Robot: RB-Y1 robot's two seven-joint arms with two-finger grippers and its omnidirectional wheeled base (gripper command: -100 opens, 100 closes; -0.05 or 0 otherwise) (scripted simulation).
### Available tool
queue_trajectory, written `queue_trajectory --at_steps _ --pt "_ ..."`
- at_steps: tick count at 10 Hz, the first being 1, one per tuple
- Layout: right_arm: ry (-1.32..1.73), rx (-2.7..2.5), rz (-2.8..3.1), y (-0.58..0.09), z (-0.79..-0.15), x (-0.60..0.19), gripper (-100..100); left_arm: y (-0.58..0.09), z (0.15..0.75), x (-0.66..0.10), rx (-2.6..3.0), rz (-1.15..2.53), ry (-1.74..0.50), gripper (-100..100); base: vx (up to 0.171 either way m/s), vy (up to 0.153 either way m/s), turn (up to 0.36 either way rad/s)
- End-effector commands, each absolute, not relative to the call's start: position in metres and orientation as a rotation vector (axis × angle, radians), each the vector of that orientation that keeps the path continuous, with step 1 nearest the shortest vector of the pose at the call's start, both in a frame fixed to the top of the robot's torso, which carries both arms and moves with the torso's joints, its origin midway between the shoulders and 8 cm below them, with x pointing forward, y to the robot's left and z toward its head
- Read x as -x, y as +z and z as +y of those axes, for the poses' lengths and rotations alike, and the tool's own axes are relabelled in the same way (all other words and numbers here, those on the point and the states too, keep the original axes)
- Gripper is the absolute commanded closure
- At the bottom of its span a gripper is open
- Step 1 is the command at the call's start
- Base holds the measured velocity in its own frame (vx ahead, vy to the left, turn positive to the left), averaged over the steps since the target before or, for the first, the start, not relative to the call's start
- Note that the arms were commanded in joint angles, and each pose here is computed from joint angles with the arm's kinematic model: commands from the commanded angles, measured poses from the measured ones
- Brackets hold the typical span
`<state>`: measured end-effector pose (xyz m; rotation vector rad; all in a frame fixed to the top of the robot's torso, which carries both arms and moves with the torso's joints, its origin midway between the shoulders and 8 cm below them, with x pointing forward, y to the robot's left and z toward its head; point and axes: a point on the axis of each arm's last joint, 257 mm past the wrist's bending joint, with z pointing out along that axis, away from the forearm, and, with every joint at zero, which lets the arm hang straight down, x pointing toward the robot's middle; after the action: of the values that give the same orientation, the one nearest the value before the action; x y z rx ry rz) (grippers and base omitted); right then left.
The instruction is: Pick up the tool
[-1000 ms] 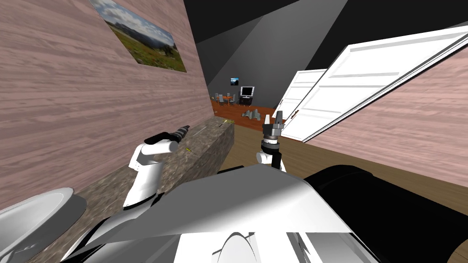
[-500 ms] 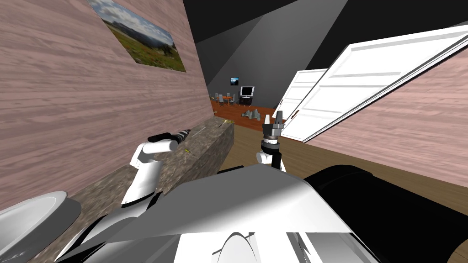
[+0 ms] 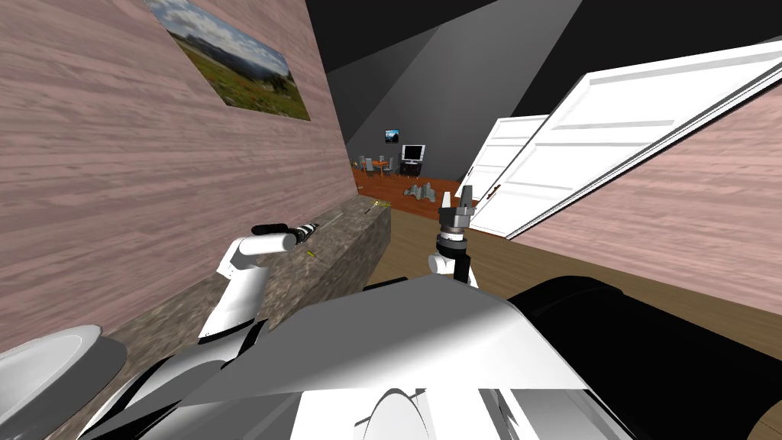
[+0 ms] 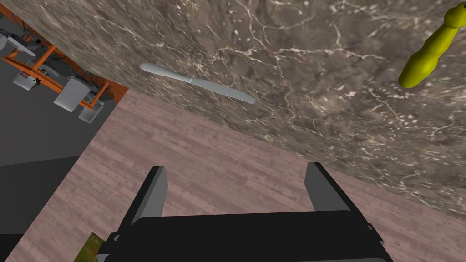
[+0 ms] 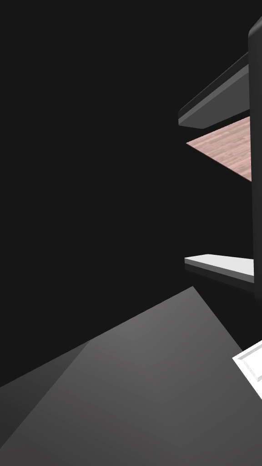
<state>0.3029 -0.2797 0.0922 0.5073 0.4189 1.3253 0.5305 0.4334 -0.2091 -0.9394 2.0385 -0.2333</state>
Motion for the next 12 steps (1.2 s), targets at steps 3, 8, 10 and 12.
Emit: queue_trajectory --at_steps 3,8,10,12 --pt "1.325 -0.507 0.419 0.092 -0.280 -0.303 0 -0.245 0.450 -0.508 0.978 2.183 -0.126 -100 0.022 -0.016 0.006" --pt "1.325 -0.507 0.419 0.092 -0.280 -0.303 0 -0.275 0.464 -0.481 1.020 2.317 -0.027 -100 0.019 -0.015 0.004" --pt "1.325 -0.507 0.419 0.092 -0.280 -0.303 0 -0.287 0.470 -0.468 1.038 2.377 0.017 -100 0.039 -0.027 0.008" --pt "1.325 -0.507 0.419 0.092 -0.280 -0.303 0 -0.306 0.481 -0.445 1.063 2.468 0.090 -100 0.034 -0.025 0.004"
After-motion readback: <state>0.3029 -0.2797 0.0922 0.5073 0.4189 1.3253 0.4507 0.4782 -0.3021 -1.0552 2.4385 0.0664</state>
